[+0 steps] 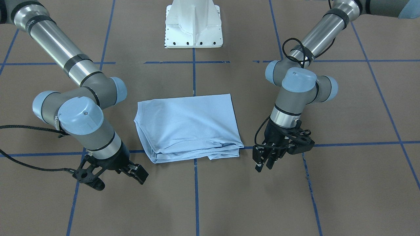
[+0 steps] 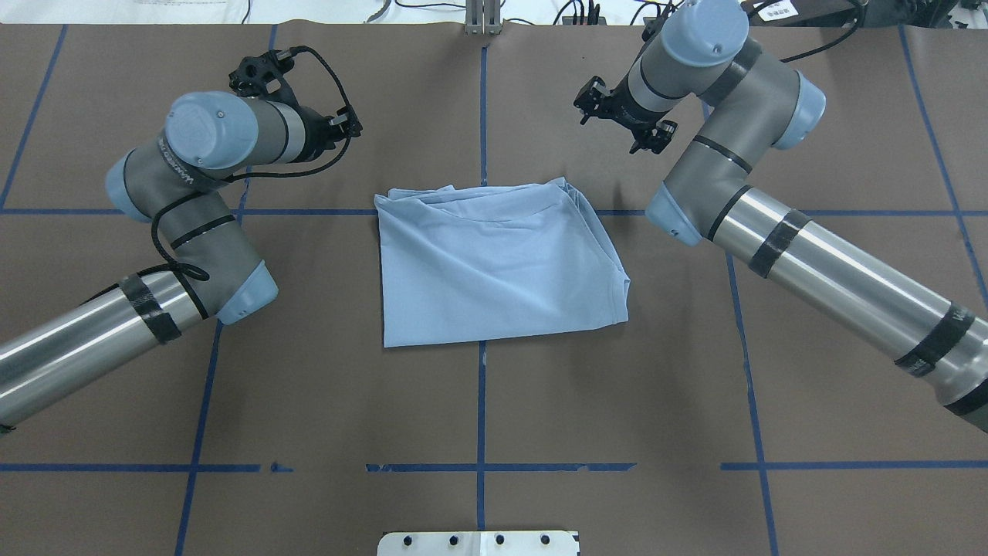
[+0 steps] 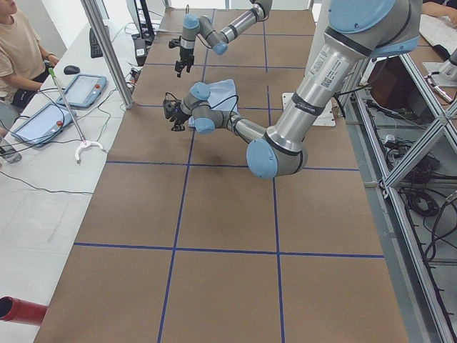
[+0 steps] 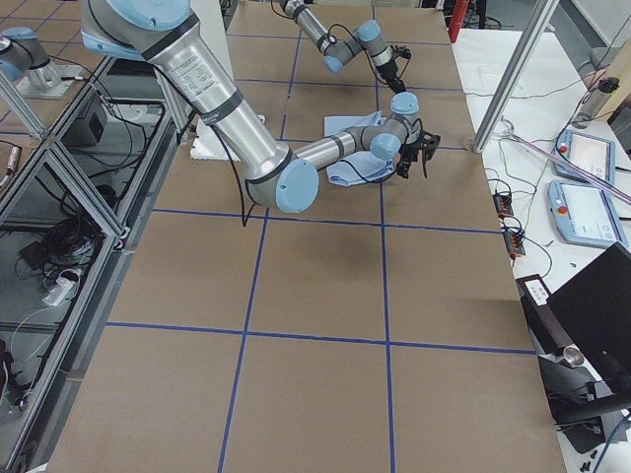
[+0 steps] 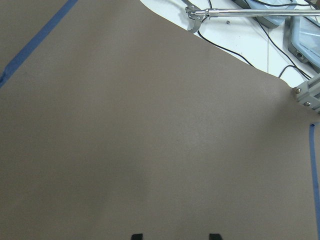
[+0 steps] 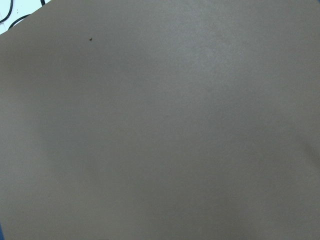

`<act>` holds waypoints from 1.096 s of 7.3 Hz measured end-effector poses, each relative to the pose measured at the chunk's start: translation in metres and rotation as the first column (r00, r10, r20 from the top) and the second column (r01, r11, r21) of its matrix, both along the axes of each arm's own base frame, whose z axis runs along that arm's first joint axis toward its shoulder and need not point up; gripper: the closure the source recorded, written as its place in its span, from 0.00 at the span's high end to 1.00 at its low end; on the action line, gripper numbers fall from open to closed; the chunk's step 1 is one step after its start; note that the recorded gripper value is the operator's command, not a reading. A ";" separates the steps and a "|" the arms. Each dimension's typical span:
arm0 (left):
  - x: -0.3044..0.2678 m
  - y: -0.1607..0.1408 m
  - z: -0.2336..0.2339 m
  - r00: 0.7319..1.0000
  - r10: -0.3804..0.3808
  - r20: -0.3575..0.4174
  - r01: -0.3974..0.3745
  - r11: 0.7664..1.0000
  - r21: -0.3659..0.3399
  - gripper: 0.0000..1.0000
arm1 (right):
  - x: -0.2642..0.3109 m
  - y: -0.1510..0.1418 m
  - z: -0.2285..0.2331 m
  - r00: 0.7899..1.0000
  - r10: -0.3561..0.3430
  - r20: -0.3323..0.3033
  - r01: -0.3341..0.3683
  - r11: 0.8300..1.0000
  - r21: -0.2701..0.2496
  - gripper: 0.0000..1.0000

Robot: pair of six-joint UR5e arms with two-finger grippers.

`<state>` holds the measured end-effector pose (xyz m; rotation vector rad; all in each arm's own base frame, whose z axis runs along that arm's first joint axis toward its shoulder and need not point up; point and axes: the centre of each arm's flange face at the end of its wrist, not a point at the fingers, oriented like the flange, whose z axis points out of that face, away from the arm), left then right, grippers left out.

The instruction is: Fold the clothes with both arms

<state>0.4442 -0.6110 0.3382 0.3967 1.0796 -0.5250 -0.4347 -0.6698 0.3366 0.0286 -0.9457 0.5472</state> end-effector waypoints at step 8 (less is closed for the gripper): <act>-0.407 -0.024 0.213 0.789 0.431 0.438 -0.514 0.853 0.086 1.00 | 0.347 0.022 0.206 0.848 -0.463 -0.259 0.519 0.825 0.223 1.00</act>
